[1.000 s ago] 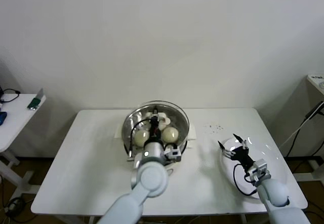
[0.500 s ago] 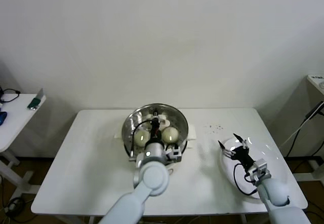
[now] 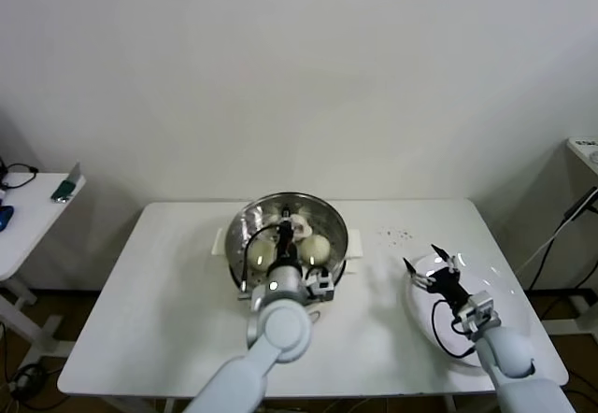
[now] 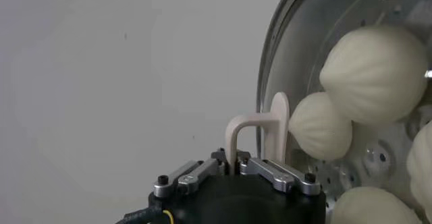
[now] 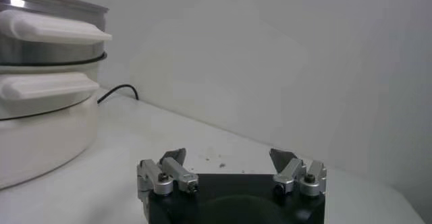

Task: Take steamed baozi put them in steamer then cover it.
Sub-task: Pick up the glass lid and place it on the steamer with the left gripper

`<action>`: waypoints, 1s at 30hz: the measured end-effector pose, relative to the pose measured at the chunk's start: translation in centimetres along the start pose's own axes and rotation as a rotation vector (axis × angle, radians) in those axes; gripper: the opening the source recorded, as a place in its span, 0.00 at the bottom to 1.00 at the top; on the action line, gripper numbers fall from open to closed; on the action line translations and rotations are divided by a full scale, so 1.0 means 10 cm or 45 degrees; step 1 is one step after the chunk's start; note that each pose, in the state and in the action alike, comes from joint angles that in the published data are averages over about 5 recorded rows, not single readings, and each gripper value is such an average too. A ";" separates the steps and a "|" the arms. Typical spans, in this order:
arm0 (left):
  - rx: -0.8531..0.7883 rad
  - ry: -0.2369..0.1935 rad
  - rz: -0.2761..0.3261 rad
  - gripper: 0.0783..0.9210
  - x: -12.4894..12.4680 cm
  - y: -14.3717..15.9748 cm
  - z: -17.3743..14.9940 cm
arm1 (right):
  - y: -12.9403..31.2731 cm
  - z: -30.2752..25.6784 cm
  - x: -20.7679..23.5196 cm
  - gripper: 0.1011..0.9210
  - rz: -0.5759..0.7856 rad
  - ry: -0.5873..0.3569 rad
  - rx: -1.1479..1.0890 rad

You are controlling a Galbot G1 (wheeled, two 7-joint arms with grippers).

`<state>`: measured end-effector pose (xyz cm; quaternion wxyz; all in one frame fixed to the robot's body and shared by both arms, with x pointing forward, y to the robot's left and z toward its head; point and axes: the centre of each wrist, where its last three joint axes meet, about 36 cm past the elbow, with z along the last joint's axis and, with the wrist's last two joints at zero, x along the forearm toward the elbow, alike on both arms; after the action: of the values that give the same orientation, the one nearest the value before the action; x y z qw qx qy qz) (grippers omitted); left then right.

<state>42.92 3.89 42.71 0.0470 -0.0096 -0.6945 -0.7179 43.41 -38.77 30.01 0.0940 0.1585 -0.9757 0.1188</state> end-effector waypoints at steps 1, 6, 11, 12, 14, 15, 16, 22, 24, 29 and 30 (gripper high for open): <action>-0.001 0.000 -0.002 0.09 0.00 0.00 0.00 | 0.00 0.00 0.00 0.88 0.000 0.000 0.001; 0.002 -0.005 -0.010 0.09 -0.01 -0.01 -0.01 | -0.01 -0.01 -0.01 0.88 -0.003 0.000 0.005; 0.010 -0.012 -0.019 0.09 0.00 -0.02 -0.01 | -0.01 0.00 0.00 0.88 -0.004 0.002 0.009; 0.012 -0.013 -0.021 0.09 0.00 -0.02 -0.01 | -0.01 0.00 0.00 0.88 -0.005 0.002 0.010; 0.015 -0.015 -0.025 0.09 0.00 -0.02 -0.02 | -0.01 0.01 0.00 0.88 -0.006 0.002 0.011; 0.017 -0.016 -0.026 0.09 0.00 -0.03 -0.02 | -0.01 0.01 0.00 0.88 -0.007 0.002 0.011; 0.018 -0.016 -0.027 0.09 0.00 -0.03 -0.02 | -0.01 0.01 0.00 0.88 -0.008 0.002 0.011; 0.020 -0.020 -0.025 0.09 0.01 -0.06 -0.01 | 0.00 0.02 0.00 0.88 -0.011 0.002 0.013; 0.019 -0.021 -0.024 0.09 0.01 -0.07 -0.01 | 0.00 0.02 0.01 0.88 -0.013 0.002 0.015; 0.021 -0.018 -0.022 0.09 0.00 -0.07 0.01 | -0.01 0.02 0.01 0.88 -0.013 0.003 0.017; 0.022 -0.018 -0.021 0.10 0.00 -0.07 0.02 | -0.01 0.02 0.01 0.88 -0.012 0.003 0.017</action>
<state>42.88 4.11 42.01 0.0363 -0.0086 -0.7010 -0.7122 43.32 -38.94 29.91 0.0948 0.1637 -0.9739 0.1253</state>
